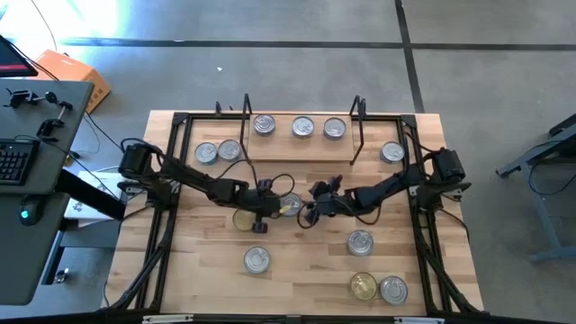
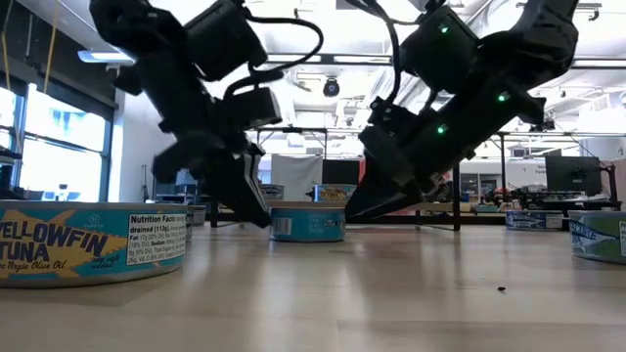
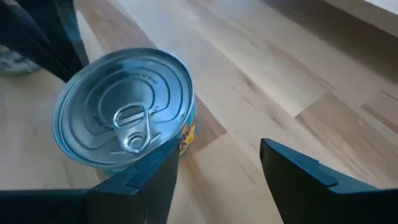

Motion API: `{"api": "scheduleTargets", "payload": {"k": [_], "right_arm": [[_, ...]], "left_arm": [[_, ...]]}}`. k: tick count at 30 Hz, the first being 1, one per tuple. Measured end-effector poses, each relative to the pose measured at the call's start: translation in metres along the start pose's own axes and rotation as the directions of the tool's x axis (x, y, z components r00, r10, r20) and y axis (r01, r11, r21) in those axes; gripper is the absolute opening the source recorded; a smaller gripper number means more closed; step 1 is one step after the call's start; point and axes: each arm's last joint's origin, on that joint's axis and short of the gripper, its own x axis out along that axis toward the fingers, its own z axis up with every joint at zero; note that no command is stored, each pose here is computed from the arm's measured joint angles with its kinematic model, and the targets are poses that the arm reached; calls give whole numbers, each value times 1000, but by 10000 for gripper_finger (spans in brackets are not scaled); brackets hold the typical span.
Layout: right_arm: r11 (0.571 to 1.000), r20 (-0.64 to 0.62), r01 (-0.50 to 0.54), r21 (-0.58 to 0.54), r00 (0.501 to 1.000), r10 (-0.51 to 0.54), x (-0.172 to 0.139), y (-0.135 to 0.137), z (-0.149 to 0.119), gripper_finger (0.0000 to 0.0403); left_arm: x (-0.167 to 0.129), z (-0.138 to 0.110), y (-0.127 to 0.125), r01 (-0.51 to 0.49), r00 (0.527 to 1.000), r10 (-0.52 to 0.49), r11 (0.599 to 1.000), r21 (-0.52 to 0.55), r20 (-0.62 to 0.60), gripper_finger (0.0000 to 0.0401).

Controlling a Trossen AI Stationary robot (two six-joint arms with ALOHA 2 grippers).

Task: Stack canned seafood by type on shelf
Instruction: Put the yellow and blue tuna can on the shelf

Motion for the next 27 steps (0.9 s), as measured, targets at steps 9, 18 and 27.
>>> {"api": "scheduleTargets", "payload": {"k": [9, 18, 27], "right_arm": [[970, -171, -243, -30, 957, 234, -10, 19, -16, 222], [943, -173, -288, -168, 950, 260, -27, 41, -32, 222], [921, -154, -311, -234, 947, 281, -30, 46, -33, 222]], "left_arm": [[-10, 12, 26, -326, 942, 329, 944, -50, 60, 0], [-37, 23, 15, -210, 969, 206, 978, 9, 134, 0], [-9, 24, -10, -81, 976, 20, 959, 273, 217, 67]]}}
